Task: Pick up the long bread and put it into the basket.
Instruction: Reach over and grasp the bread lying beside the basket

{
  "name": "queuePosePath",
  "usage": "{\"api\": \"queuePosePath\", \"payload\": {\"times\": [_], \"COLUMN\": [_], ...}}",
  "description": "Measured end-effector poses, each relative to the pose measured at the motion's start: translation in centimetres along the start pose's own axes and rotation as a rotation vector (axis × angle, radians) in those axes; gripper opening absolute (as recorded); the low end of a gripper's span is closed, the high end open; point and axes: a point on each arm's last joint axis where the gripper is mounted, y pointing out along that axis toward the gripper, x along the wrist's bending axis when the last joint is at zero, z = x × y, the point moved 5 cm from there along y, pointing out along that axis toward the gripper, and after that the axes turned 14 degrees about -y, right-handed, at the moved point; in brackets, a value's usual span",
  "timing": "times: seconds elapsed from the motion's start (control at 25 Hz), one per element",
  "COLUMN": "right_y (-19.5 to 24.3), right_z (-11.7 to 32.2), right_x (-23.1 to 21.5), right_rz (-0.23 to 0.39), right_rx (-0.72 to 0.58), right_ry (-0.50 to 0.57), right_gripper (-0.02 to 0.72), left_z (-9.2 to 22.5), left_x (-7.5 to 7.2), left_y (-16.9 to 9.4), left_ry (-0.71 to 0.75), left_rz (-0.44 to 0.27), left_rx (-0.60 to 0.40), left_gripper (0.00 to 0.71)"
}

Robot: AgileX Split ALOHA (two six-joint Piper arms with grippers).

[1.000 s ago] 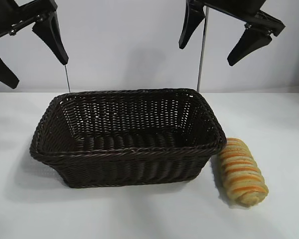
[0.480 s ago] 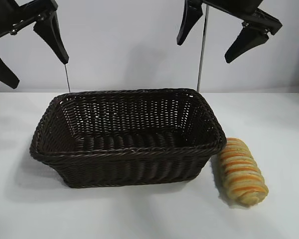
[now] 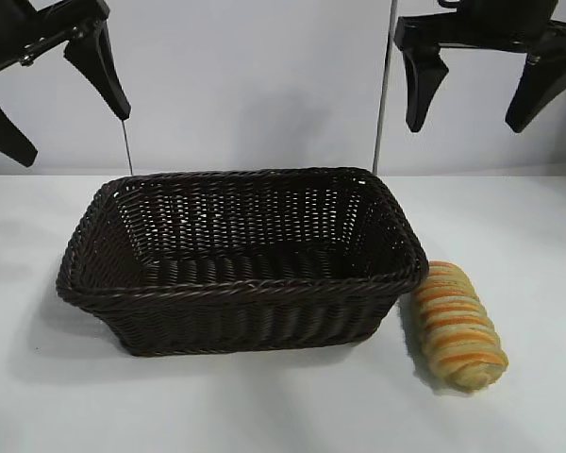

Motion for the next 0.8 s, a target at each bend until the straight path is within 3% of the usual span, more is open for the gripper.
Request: {"api": "queuePosePath", "payload": {"times": [0.24,0.56,0.8], "right_y": [1.2,0.7,3.4], "right_z": [1.0,1.8,3.8], "right_x": [-0.4,-4.3,-3.9], "right_rz": [-0.027,-0.038,-0.116], "right_rx": [0.028,0.022,0.037], "right_ry": [0.044,0.119,0.135], "right_gripper": [0.68,0.678,0.675], "left_z": [0.0,0.0,0.0], "left_x": [0.0,0.0,0.0], "left_y": [0.0,0.0,0.0], "left_ry": [0.0,0.0,0.0], "left_rz": [0.0,0.0,0.0], "left_rx": [0.0,0.0,0.0], "left_gripper": [0.669,0.669,0.669]}}
